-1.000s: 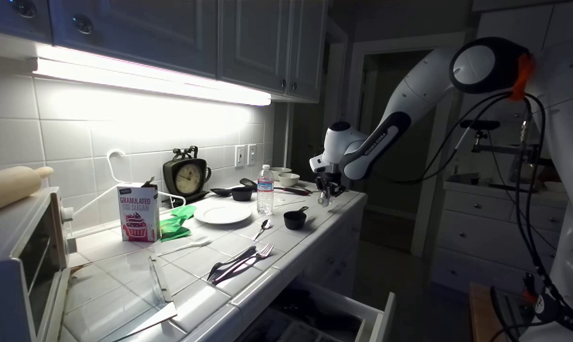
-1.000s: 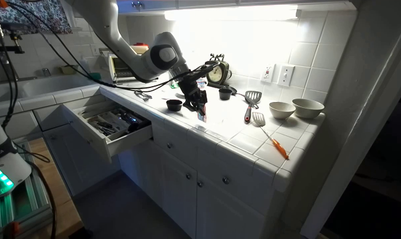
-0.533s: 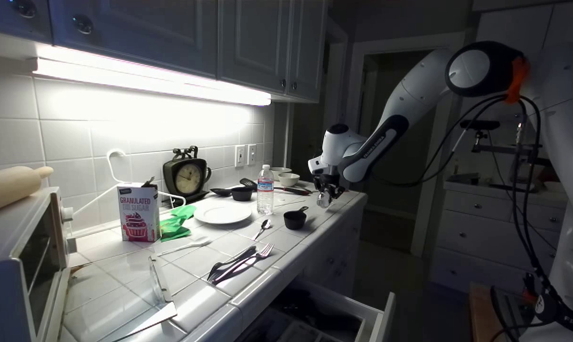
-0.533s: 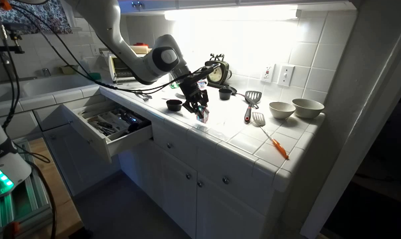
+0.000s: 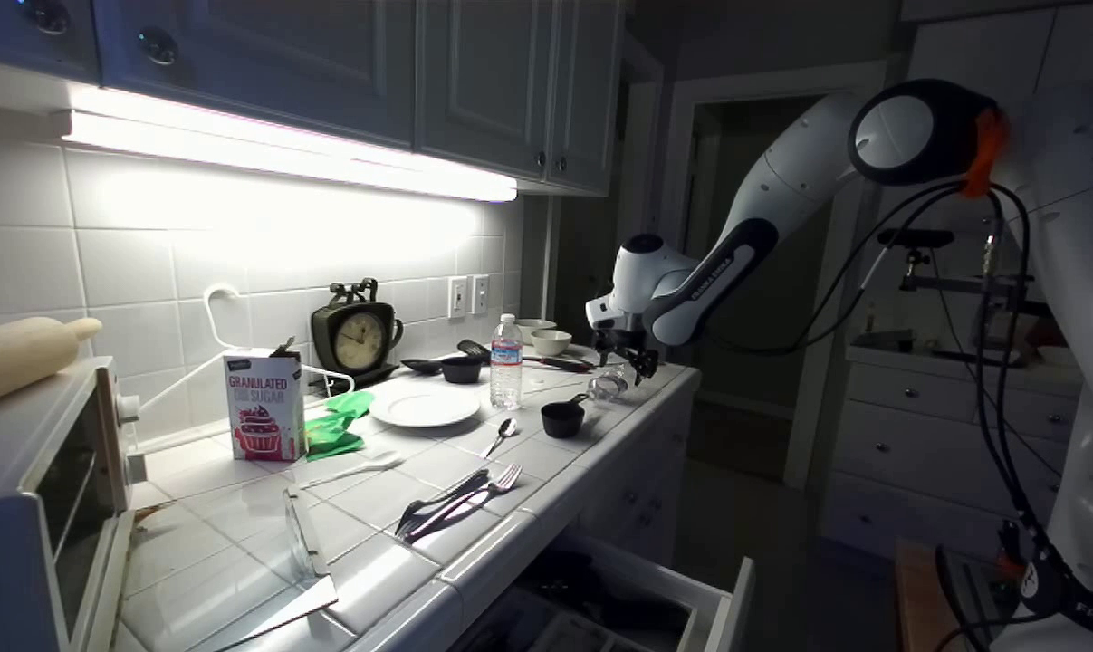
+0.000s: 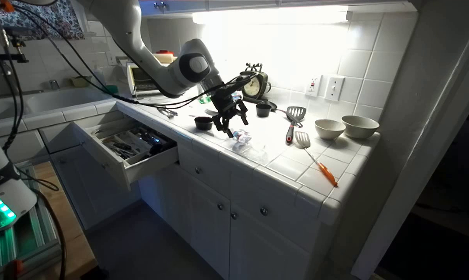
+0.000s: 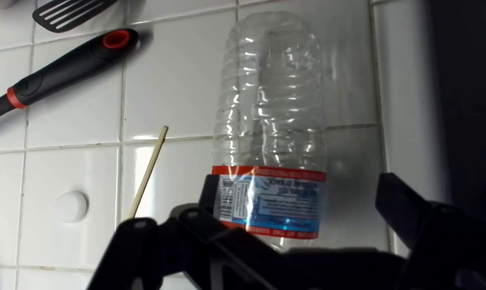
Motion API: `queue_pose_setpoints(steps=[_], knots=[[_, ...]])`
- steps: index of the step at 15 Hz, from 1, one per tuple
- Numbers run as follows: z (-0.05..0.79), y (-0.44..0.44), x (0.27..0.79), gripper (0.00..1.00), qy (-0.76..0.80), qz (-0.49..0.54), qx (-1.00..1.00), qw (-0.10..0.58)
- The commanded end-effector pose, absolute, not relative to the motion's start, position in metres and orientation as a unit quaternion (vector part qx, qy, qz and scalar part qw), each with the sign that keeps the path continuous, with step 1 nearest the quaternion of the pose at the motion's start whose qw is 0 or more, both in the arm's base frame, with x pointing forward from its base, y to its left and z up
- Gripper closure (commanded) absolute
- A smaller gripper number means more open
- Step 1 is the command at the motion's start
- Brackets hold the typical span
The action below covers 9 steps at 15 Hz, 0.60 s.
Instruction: Pick up the open water bottle and pour its contents into the small black pot
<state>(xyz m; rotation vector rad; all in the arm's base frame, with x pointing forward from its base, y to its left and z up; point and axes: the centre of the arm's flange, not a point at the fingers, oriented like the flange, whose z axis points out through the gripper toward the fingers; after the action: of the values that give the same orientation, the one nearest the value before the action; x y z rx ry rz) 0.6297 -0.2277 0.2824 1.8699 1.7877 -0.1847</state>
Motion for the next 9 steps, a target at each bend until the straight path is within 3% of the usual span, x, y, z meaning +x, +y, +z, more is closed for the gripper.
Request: queue_pose_setpoints(steps=[1, 4, 9], knots=[[0.296, -0.221, 0.632, 0.00, 0.645, -0.065, 0.708, 0.279], [0.318, -0.209, 0.628, 0.00, 0.614, -0.057, 0.746, 0.250], [0.352, -0.167, 0.619, 0.00, 0.570, -0.033, 0.808, 0.145]])
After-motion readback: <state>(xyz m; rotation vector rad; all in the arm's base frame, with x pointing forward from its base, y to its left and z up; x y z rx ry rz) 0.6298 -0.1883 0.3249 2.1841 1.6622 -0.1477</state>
